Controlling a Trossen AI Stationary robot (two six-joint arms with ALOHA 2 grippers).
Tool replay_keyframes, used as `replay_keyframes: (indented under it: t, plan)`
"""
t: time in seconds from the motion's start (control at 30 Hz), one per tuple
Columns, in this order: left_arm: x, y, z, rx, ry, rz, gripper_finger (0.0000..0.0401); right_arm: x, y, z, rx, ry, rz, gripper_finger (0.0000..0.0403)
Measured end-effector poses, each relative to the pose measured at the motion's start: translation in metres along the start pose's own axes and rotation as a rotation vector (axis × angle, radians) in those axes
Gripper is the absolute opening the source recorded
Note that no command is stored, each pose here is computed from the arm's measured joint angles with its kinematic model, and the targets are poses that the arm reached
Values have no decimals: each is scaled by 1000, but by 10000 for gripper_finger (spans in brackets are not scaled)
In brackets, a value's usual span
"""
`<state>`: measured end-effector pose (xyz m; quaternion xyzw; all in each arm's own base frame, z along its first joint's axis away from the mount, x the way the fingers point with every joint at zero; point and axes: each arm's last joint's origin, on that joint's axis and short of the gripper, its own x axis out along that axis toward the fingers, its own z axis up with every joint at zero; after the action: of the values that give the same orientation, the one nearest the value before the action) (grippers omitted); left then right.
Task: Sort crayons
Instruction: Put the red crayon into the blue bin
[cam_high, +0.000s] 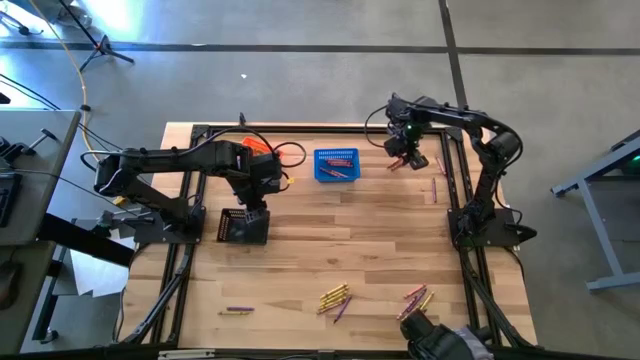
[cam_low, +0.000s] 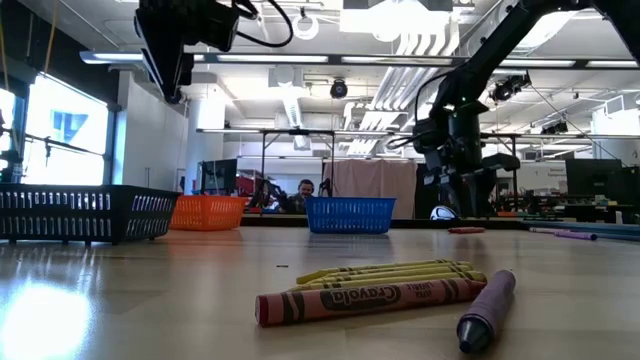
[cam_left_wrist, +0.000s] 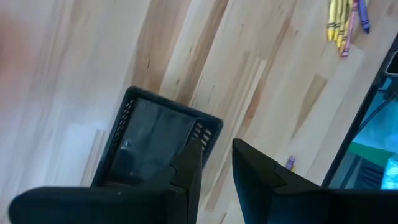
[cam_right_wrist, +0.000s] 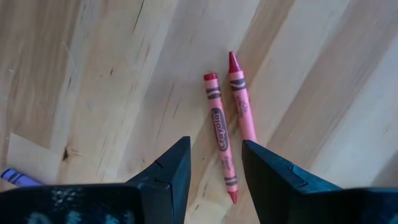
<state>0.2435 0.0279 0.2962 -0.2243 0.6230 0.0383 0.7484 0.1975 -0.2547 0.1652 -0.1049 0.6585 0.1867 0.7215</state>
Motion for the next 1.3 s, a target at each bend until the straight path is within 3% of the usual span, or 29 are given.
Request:
replay_keyframes:
  t: [0.67,1.3]
  plan:
    - [0,0,-2,-5,18,6,74,20,-10,-1,38,19,8,124]
    - [0,2,-3,-7,17,58,74,21,-11,-1,191,16,0,39]
